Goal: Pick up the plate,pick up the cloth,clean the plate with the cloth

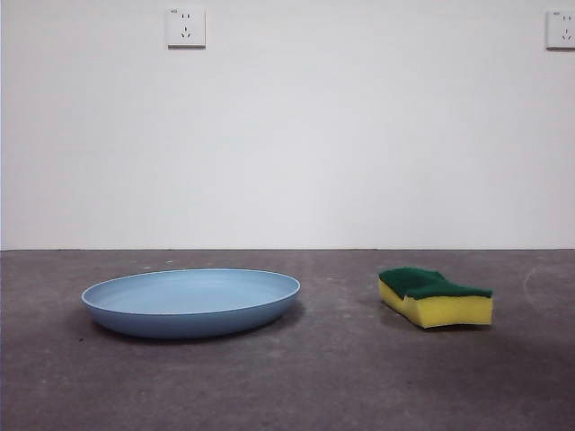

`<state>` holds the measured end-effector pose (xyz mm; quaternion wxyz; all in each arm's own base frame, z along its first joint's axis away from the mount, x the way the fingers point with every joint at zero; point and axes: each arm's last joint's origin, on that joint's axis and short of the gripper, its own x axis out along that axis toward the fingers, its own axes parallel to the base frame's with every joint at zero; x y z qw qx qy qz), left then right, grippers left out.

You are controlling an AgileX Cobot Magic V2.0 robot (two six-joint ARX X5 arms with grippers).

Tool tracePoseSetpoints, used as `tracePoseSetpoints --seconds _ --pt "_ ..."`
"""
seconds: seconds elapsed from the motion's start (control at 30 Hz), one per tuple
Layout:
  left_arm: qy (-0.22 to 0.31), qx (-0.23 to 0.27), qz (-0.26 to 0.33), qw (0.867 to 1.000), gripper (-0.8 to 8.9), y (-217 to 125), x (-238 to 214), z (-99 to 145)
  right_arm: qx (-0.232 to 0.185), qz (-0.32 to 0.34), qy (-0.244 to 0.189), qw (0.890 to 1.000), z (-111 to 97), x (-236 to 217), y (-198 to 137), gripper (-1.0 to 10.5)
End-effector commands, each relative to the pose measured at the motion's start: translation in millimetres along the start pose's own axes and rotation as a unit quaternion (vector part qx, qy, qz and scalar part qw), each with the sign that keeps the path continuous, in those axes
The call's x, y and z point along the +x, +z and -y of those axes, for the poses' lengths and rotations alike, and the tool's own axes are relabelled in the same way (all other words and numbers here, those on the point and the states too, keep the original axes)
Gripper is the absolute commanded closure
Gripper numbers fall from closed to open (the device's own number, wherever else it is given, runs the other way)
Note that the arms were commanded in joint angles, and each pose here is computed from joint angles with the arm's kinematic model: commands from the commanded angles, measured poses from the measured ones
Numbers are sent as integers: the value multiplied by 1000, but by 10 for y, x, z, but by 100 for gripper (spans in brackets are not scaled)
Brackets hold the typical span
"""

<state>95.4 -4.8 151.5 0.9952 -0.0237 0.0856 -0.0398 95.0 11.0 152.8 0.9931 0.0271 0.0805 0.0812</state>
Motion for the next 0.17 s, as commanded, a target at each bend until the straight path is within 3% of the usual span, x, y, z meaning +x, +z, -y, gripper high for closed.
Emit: tracePoseSetpoints --seconds 0.03,0.17 --pt "-1 -3 -4 1000 815 -40 12 -5 4 -9 -2 1000 4 9 -45 945" --pt "-1 -3 -5 1000 815 -40 12 -5 4 -9 -2 1000 4 9 -45 945"
